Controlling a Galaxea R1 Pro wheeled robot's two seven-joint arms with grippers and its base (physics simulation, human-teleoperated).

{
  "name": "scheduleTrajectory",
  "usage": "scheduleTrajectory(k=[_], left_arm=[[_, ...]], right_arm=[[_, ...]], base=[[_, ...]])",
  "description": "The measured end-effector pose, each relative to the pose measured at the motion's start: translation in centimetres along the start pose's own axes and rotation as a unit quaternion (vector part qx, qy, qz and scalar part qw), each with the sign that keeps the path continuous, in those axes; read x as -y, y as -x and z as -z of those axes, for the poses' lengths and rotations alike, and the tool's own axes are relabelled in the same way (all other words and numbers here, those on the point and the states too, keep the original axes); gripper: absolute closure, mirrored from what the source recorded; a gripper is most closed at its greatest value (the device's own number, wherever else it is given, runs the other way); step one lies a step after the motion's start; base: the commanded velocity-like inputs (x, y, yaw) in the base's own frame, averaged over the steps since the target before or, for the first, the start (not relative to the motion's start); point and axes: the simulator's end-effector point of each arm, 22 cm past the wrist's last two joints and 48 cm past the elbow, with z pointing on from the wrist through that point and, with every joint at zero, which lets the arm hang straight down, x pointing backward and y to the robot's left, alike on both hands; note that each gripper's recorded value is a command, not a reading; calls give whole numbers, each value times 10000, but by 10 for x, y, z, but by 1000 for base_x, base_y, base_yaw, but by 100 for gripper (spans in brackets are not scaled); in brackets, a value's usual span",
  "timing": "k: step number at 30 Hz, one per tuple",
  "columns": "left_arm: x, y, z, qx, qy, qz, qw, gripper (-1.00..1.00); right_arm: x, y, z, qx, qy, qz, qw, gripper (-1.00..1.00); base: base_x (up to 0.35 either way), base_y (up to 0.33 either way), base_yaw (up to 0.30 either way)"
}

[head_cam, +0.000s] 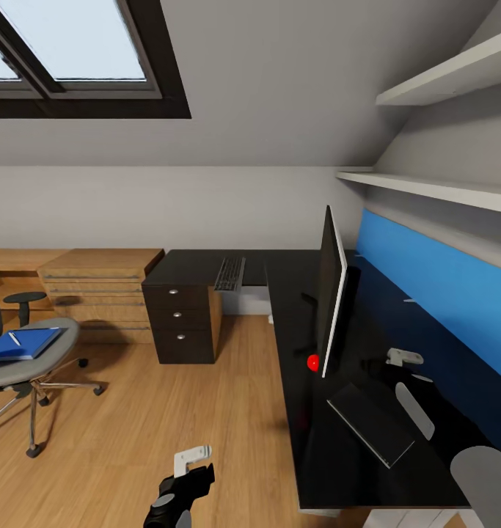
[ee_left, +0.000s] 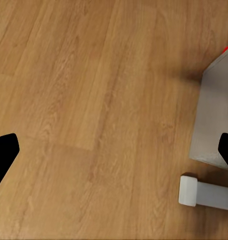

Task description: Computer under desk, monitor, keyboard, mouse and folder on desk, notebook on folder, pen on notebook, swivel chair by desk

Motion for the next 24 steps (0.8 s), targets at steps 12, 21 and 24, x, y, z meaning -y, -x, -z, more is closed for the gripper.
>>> scheduleTrajectory(k=[12, 21, 24], left_arm=[[-1, -6, -10, 26, 2, 25, 10000, -100], [-2, -17, -21, 21, 1, 24, 10000, -100], [-2, -20, -25, 20, -2, 24, 10000, -100]], right_arm=[[2, -14, -8, -5, -17, 38, 10000, -100], [2, -27, -16, -13, -17, 37, 10000, -100], [3, -31, -18, -18, -20, 38, 10000, -100]], base=[[0, 0, 0], [0, 0, 0], [0, 0, 0]])
